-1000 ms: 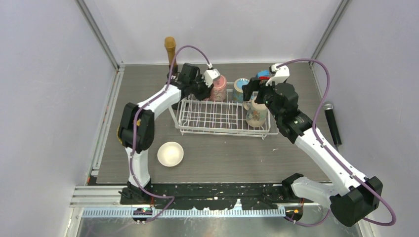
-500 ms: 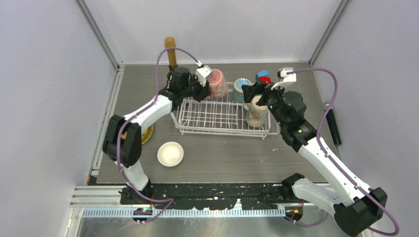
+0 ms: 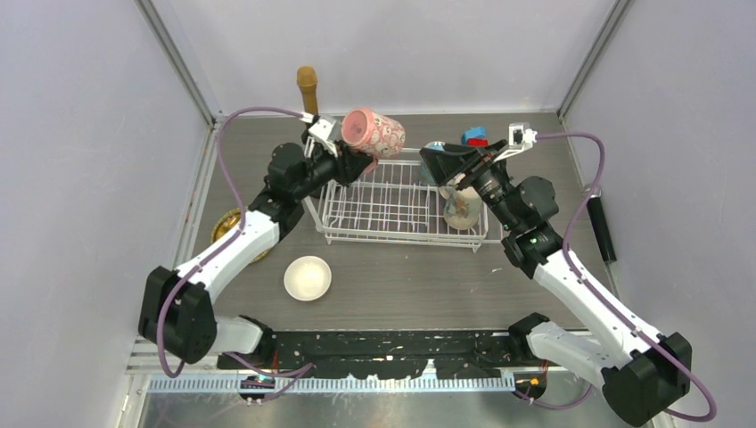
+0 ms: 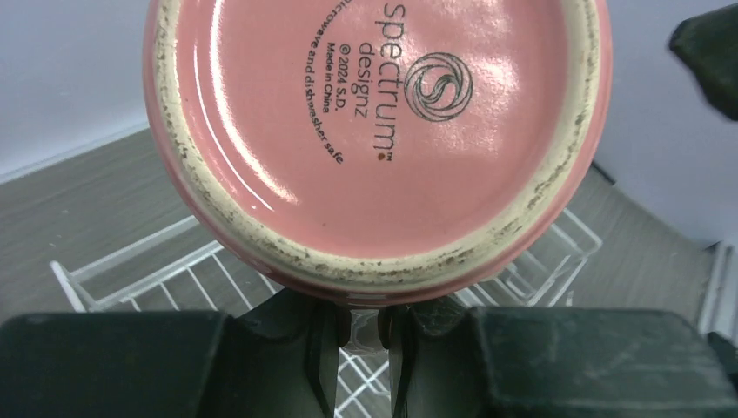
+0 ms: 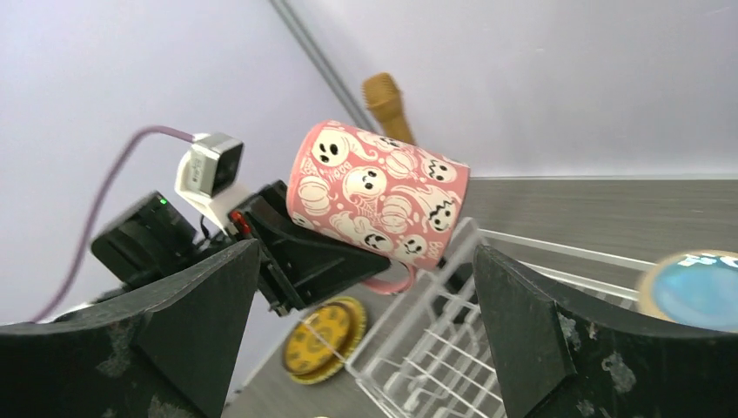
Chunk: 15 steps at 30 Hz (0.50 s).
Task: Unload the mixed dishes from the dish rack
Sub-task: Pick up the cup from the dish rack.
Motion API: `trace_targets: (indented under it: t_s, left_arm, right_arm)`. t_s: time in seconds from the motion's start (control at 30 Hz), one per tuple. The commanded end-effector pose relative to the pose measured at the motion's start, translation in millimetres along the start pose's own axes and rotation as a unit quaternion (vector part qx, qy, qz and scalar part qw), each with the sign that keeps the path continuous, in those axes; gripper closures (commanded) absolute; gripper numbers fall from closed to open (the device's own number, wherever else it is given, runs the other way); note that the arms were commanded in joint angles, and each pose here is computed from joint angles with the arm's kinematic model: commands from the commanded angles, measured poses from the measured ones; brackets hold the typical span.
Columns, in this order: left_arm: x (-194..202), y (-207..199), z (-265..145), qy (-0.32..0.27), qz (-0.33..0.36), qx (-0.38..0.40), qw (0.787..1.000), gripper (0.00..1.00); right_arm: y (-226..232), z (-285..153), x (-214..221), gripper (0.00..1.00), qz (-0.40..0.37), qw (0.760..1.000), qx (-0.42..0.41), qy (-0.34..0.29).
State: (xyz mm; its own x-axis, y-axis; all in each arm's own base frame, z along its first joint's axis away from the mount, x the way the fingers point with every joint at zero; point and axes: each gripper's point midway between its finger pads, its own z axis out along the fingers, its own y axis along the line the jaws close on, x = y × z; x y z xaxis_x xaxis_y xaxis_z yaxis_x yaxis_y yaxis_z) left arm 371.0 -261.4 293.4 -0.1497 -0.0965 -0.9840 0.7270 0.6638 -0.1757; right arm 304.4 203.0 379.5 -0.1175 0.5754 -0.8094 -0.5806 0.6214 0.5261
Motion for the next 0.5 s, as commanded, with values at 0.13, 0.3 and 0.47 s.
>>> trace_targets:
  t_s: [0.13, 0.3, 0.47]
  left_arm:
    - [-93.9, -45.2, -45.1, -0.181, -0.042, 0.060, 0.981, 1.00]
    - [-96.4, -54.0, -57.7, -0.190, -0.052, 0.071, 0.978, 1.00]
    - [-92.7, -62.8, -59.7, -0.189, -0.076, 0.094, 0.974, 1.00]
  right_arm:
    - [53.9, 19.4, 1.3, 0.02, 0.140, 0.980, -0.139, 0.016]
    - [53.7, 26.6, 22.4, 0.03, 0.165, 0.974, -0.145, 0.055]
    - [57.4, 31.2, 31.1, 0.03, 0.186, 0.968, -0.159, 0.059]
